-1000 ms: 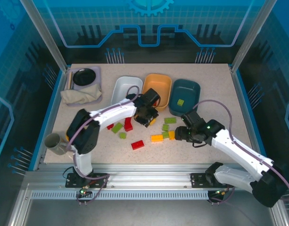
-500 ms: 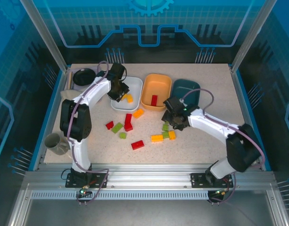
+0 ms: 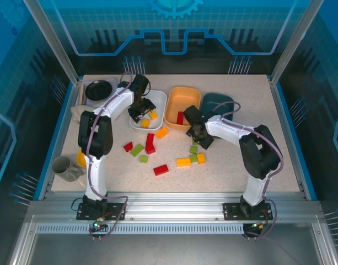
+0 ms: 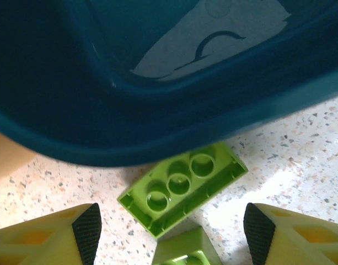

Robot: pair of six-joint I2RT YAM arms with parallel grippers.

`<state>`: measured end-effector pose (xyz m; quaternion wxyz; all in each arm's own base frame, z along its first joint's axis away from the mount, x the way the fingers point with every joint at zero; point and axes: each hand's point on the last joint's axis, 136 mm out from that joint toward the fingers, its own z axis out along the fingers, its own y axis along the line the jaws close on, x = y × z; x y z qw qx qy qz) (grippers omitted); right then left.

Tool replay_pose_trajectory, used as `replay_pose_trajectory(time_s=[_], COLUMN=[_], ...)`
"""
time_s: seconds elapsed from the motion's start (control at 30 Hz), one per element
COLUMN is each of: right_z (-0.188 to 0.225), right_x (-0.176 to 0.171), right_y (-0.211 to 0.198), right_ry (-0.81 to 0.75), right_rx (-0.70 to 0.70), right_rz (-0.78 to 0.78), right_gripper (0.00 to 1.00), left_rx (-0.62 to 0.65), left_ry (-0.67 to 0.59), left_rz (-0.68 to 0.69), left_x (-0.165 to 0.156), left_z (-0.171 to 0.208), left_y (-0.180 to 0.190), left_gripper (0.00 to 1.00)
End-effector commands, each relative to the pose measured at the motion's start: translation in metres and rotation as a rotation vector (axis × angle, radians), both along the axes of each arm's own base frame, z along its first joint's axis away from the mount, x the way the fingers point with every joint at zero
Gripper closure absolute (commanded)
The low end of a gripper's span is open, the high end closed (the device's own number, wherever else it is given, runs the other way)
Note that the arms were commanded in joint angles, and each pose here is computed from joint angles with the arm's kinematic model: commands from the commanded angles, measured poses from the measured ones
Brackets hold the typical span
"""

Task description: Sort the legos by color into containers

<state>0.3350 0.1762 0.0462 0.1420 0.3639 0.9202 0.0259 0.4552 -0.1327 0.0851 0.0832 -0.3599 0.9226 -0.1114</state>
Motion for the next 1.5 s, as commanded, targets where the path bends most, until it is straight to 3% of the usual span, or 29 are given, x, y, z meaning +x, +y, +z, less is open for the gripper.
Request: replay_pose_trajectory(time_s=[0.0, 0.4, 0.6, 0.8, 1.07, 1.2, 1.33, 1.47], right_z=[-0.006, -0.032, -0.033, -0.018, 0.026, 0.070, 0.111, 0.112], right_x=[0.003, -0.007, -0.014, -0.025, -0.041, -0.047, -0.022, 0.010], right_y=[-0.008, -0.017, -0.017, -0.025, -0.036, -0.043, -0.062, -0.075], right_ry=[0.030, 0.151, 0.179, 0.150, 0.055, -0.045, -0.174, -0.141], right_rx=[-0.034, -0.092, -0.097, -0.085, -0.036, -0.046, -0.121, -0.154], right_rz=[-0.075, -0.168, -0.165, -0.188, -0.146, -0.055, 0.081, 0.171], right_gripper=[0.27, 0.32, 0.54, 0.76, 0.80, 0.80, 0.78, 0.78], left_rx=[-0.046, -0.103, -0.104, -0.099, -0.081, -0.135, -0.191, -0.219], left_ry=[-0.110, -0.261, -0.299, -0.291, -0.310, -0.353, -0.421, -0.485], left_rz=[-0.051, -0.066, -0.079, -0.110, -0.262, -0.371, -0.421, -0.449], left_x=[-0.005, -0.055, -0.071, -0.089, -0.115, -0.132, -0.144, -0.149], left_z=[0.060, 0.135, 0.151, 0.144, 0.126, 0.124, 0.133, 0.141], left_y=[-0.010, -0.012, -0.009, -0.015, -0.054, -0.091, -0.118, -0.131], left_gripper=[0.28, 0.29, 0.30, 0.30, 0.31, 0.30, 0.28, 0.25])
